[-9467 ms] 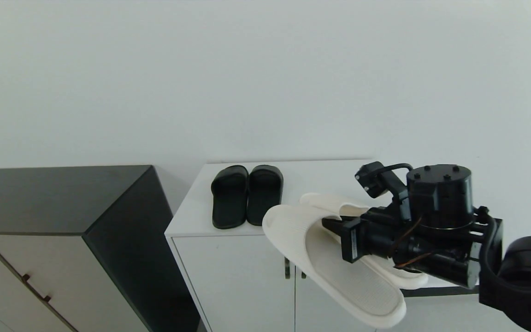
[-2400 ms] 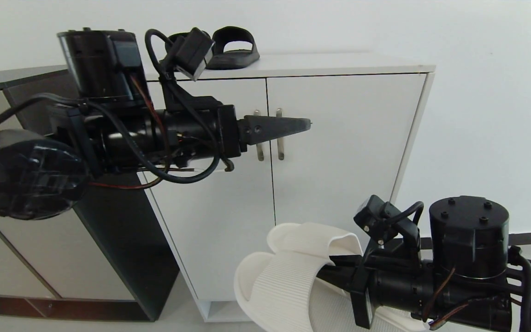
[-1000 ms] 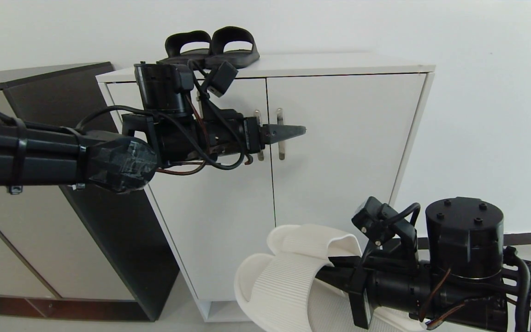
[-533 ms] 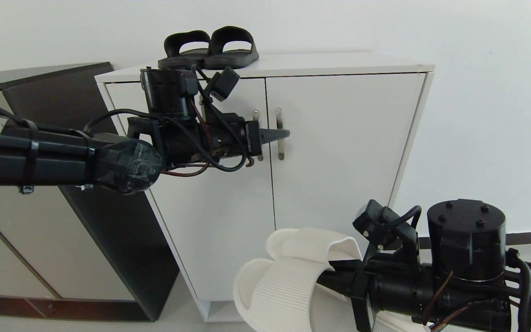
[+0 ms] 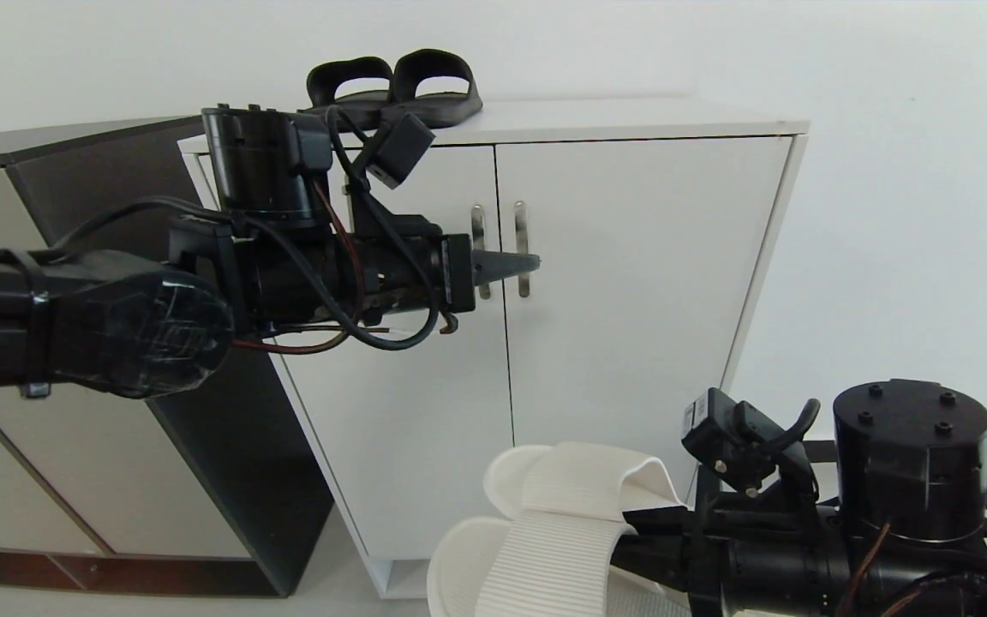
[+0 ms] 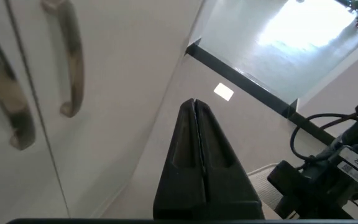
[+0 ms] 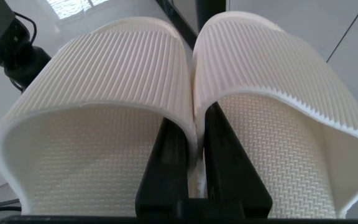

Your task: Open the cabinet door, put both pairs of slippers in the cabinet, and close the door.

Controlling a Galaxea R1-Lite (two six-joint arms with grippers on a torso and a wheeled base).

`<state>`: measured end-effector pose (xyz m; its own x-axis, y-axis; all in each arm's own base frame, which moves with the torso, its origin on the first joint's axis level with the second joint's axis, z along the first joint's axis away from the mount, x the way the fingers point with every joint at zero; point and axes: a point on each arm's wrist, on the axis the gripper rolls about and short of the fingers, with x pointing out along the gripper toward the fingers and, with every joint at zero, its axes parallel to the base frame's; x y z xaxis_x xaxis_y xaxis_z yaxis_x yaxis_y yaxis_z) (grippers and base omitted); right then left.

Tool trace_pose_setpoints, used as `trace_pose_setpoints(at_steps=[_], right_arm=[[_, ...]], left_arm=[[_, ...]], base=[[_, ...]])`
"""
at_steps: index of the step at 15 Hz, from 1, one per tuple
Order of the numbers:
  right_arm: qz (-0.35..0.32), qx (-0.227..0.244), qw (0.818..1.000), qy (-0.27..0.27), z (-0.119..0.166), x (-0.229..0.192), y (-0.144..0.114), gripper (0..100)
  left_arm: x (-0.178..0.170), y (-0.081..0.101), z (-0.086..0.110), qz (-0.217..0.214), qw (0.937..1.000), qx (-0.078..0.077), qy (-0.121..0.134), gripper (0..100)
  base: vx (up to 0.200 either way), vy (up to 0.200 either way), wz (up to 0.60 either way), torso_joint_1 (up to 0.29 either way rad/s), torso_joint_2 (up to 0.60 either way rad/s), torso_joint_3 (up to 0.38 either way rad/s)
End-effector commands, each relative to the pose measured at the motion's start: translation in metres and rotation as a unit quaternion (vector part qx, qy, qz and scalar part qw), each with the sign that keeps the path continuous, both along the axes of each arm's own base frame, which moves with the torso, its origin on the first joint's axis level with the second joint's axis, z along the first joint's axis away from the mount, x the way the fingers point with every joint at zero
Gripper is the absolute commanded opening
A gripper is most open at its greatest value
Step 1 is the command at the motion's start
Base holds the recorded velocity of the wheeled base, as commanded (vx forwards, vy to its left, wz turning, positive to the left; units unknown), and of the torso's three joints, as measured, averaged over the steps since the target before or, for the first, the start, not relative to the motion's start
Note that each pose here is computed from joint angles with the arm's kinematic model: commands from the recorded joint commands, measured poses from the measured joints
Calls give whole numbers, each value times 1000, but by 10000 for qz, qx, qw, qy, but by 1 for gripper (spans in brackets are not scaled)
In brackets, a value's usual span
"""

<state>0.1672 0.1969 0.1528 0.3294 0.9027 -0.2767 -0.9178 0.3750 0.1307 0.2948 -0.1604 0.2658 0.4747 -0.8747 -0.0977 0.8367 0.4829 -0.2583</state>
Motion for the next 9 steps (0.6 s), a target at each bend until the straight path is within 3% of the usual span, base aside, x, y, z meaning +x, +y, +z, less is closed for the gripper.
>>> trace_pose_setpoints(at_steps=[1, 2, 3, 9], right_arm=[[3, 8, 10000, -8, 1, -1, 0, 0], [3, 2, 10000, -3, 0, 0, 0, 0], [3, -4, 10000, 3, 0, 0, 0, 0], [-4, -22, 10000, 16, -1, 1, 1, 0]], left_arm=[[9, 6, 9, 136, 9999, 1, 12, 0], [14, 8, 8, 197, 9998, 8, 12, 0], [19, 8, 9, 213, 9998, -10, -9, 100], [40, 1, 5, 223, 9997, -34, 5, 100]], base=[[0, 0, 0, 0, 0, 0], [0, 0, 0, 0, 0, 0], [0, 0, 0, 0, 0, 0], [0, 0, 0, 0, 0, 0]])
